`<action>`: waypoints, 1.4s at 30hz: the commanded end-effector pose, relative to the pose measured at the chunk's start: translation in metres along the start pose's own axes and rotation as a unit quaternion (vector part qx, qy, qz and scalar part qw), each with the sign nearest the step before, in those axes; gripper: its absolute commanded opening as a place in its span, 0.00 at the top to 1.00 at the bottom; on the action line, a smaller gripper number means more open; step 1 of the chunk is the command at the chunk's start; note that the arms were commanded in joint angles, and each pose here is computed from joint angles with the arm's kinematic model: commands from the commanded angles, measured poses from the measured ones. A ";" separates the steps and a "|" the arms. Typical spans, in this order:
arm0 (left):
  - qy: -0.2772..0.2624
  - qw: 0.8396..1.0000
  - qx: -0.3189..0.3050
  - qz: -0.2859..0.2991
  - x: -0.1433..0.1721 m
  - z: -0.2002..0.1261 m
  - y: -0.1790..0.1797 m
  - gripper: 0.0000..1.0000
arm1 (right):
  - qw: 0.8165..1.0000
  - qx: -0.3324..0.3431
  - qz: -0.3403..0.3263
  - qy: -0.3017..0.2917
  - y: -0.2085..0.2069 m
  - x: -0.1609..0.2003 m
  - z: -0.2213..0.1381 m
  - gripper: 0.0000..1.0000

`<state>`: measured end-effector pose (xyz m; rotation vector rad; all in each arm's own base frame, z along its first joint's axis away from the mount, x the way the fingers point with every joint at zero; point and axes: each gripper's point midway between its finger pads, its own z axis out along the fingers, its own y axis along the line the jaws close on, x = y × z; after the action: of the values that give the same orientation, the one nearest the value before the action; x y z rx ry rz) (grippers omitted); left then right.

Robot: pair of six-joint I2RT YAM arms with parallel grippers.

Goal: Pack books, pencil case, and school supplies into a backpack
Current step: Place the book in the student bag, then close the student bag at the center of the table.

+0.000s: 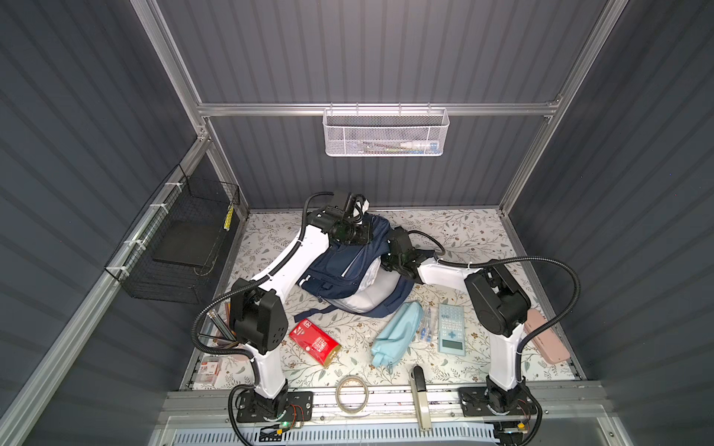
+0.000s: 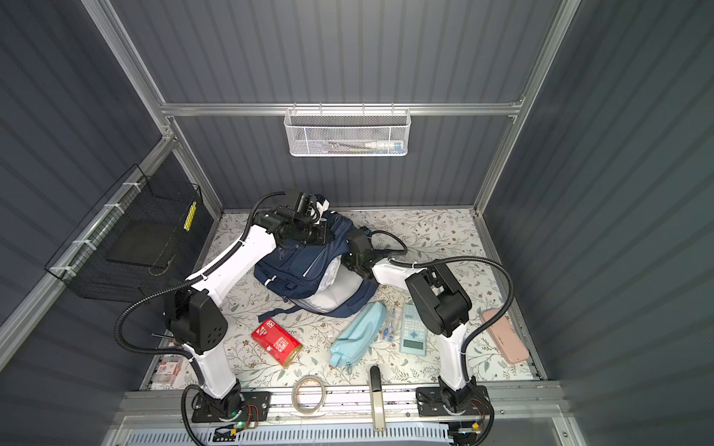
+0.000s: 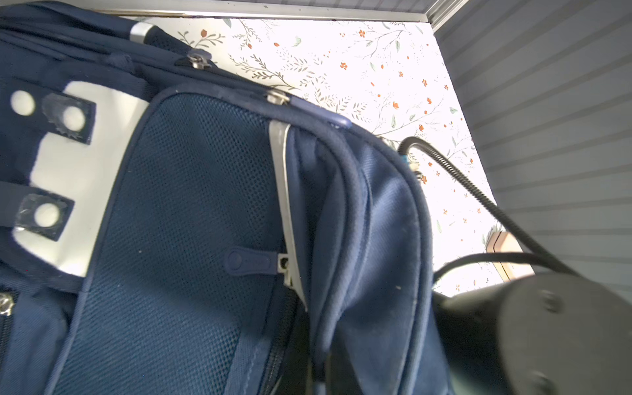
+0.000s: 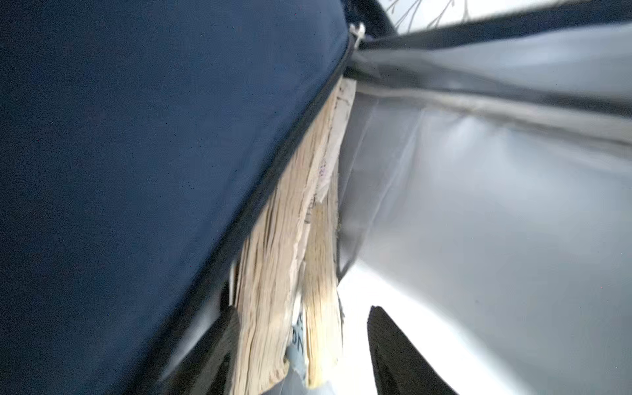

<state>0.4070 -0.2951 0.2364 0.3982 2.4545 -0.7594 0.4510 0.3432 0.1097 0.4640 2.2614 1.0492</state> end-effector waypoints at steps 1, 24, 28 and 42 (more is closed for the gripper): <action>-0.043 0.997 0.057 0.023 -0.018 -0.032 -0.038 1.00 | 1.000 -0.006 0.007 0.005 -0.007 0.004 0.008 0.45; -0.061 0.998 0.011 0.011 -0.022 -0.017 -0.015 1.00 | 0.999 0.025 0.029 0.030 -0.053 -0.004 -0.068 0.39; -0.059 0.998 0.029 -0.006 -0.021 -0.002 -0.016 1.00 | 0.997 0.072 -0.001 0.032 -0.076 0.003 -0.117 0.38; -0.033 0.999 0.019 -0.035 0.001 0.040 -0.002 0.49 | 0.993 0.087 -0.011 0.076 -0.099 0.031 -0.167 0.18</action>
<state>0.4174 -0.3179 0.2049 0.3171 2.4375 -0.8158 0.3181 0.1972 0.1159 0.4881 2.4684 0.8879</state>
